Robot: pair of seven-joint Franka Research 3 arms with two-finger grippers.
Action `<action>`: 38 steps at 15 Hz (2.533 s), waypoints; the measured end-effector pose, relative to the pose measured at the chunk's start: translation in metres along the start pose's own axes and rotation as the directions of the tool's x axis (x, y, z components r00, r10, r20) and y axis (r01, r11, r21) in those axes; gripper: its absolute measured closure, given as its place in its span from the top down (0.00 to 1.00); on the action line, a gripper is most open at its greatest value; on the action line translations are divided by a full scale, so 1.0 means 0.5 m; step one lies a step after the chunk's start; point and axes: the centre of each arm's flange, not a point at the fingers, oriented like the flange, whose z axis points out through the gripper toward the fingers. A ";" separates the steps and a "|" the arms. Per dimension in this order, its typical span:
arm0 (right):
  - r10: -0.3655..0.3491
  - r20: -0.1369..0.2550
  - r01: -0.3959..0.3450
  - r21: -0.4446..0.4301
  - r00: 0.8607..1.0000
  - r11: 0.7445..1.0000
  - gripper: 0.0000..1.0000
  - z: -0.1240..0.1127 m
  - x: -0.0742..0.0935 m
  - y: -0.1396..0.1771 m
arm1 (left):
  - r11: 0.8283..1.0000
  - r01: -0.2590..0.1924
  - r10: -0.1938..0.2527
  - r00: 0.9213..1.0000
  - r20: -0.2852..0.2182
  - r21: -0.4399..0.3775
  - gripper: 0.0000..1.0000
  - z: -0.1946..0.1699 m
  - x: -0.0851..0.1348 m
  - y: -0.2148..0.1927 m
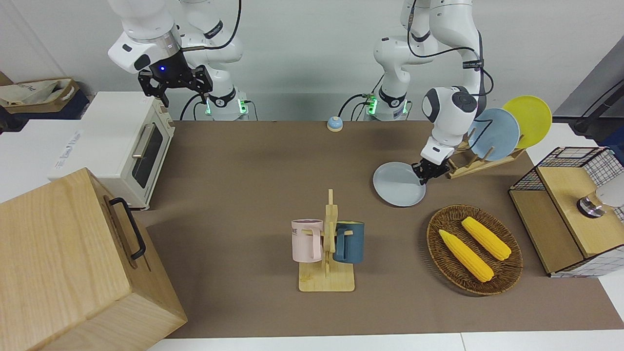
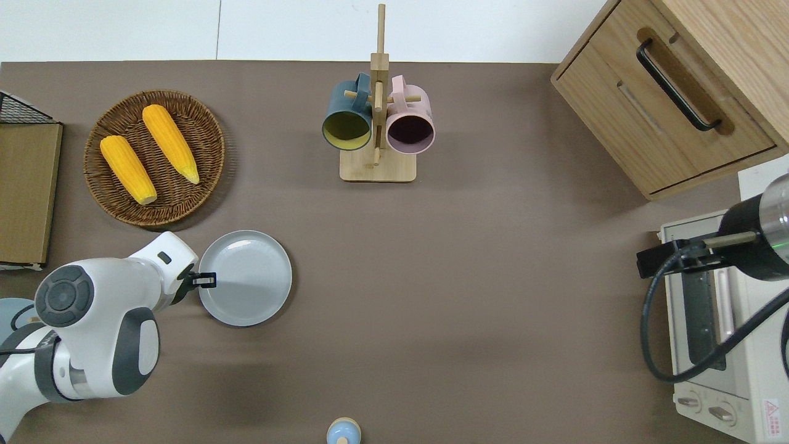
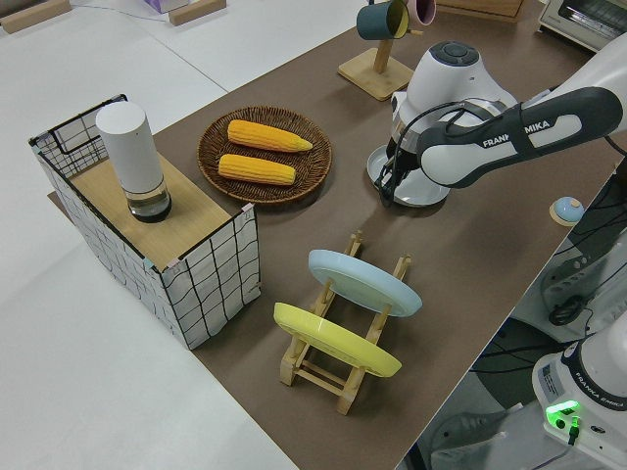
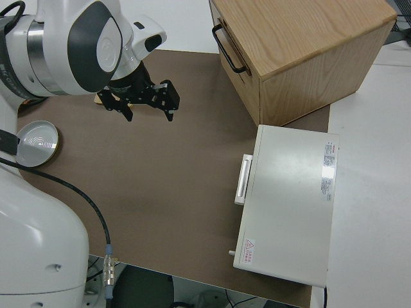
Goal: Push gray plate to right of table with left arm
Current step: 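Push the gray plate across the table toward the toaster oven with the left gripper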
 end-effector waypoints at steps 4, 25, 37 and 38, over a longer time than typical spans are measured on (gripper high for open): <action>0.000 0.000 0.000 0.000 1.000 1.000 0.99 0.000 0.000 0.000 | 1.000 0.001 -0.001 1.000 0.004 -0.006 0.00 0.003 -0.009 0.068; 0.000 0.000 0.000 0.000 1.000 1.000 0.99 0.000 0.000 0.000 | 0.990 0.123 -0.121 0.992 0.032 -0.069 0.00 0.014 -0.138 0.454; 0.000 0.000 0.000 0.000 1.000 1.000 0.99 0.000 0.000 0.000 | 0.965 0.230 -0.226 0.973 0.046 -0.122 0.00 0.026 -0.162 0.726; 0.000 0.000 0.000 0.000 1.000 1.000 0.99 0.000 0.000 0.000 | 0.962 0.240 -0.235 0.971 0.049 -0.127 0.00 0.027 -0.166 0.747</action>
